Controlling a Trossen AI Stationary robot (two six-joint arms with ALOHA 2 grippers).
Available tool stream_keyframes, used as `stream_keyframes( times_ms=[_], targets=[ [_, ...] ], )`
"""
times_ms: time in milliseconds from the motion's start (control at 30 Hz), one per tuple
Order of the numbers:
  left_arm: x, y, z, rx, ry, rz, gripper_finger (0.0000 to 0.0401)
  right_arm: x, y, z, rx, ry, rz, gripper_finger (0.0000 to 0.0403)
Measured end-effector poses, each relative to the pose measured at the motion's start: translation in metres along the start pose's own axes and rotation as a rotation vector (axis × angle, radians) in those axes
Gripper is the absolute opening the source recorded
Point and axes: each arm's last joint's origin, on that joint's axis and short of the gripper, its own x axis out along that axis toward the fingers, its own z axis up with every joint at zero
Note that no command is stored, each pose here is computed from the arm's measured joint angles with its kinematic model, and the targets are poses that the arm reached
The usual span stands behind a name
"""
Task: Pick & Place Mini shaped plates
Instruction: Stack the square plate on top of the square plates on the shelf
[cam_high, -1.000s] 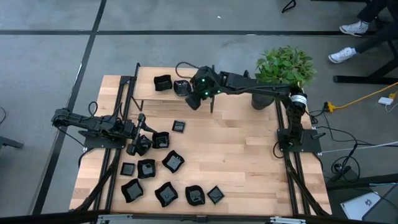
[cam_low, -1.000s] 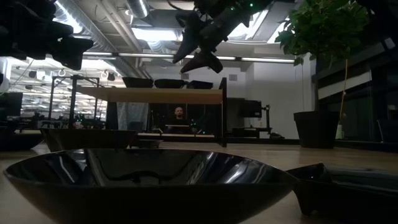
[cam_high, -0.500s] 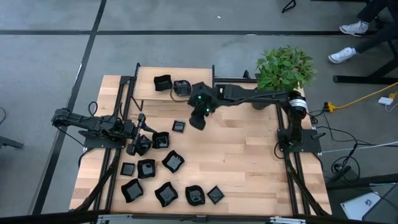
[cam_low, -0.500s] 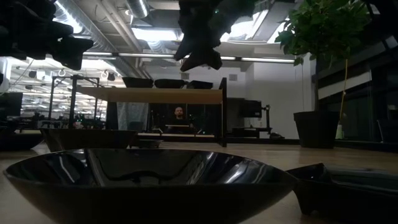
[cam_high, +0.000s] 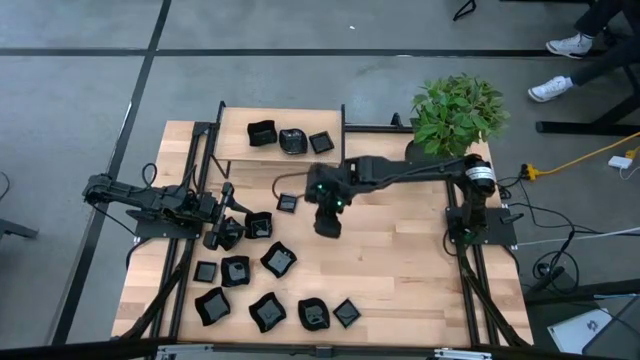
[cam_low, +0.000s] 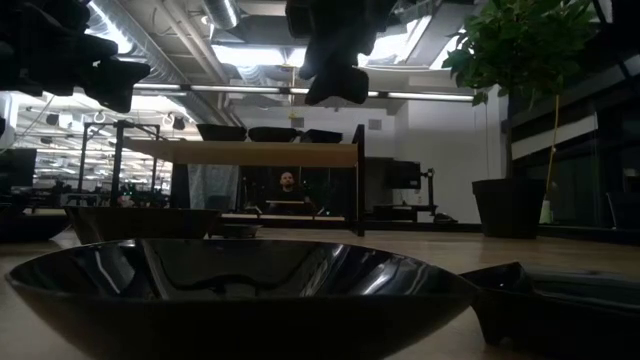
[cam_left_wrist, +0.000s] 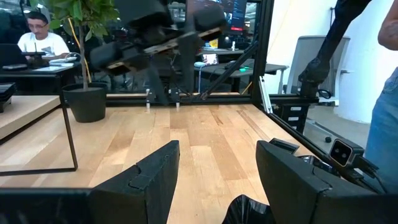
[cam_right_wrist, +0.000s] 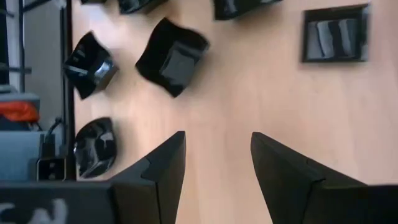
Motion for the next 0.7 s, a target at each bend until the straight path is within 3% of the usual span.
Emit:
stream_keyframes(
  times_ms=[467,700],
  targets=[
    [0.0,0.0,0.0,0.0,-0.001,0.0,0.0208,0.014,0.051,-0.033,-0.273,0.196,0.052,0.0181],
    [0.0,0.0,0.0,0.0,0.0,0.001,0.0208,0.03,0.058,-0.056,-0.292,0.3,0.168,0.0181]
  ],
)
